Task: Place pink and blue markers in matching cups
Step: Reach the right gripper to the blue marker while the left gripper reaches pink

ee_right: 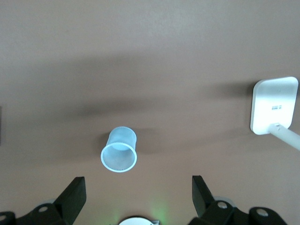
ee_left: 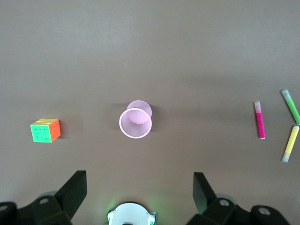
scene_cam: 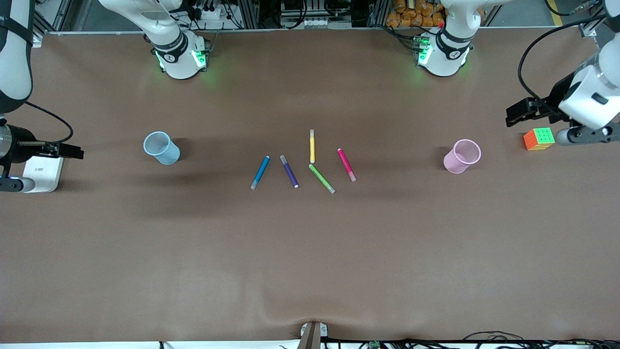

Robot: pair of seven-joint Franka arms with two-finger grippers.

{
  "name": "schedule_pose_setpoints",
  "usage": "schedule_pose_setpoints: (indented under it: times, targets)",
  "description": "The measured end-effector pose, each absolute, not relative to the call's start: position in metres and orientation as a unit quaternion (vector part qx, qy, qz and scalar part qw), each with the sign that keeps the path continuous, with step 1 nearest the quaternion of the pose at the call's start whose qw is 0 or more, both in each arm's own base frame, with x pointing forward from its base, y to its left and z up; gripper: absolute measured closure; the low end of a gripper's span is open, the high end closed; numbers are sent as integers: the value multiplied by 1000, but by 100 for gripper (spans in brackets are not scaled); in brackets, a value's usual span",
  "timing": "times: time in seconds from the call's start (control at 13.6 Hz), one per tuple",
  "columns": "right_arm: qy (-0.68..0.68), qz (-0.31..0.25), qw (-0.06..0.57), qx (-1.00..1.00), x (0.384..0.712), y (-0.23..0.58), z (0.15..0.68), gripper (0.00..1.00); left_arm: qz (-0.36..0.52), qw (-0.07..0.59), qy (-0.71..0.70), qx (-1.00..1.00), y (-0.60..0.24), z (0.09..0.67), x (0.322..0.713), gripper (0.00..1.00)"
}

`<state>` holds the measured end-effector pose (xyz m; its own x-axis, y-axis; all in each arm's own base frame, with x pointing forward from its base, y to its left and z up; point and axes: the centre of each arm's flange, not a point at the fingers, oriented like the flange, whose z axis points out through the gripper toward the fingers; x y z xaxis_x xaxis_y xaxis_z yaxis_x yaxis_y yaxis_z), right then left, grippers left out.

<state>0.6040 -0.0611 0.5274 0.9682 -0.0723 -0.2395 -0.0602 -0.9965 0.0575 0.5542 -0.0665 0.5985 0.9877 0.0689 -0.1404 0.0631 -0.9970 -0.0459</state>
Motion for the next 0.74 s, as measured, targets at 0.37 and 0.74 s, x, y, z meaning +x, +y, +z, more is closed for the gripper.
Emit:
schedule_pose_setpoints:
  times: [0.37, 0.74]
  targets:
    - [-34, -122, -20, 992, 629, -23, 485, 0, 128, 13, -19, -991, -88, 526, 583, 0]
    - [-85, -151, -41, 984, 641, 19, 441, 0, 157, 15, -38, -987, -162, 453, 598, 0]
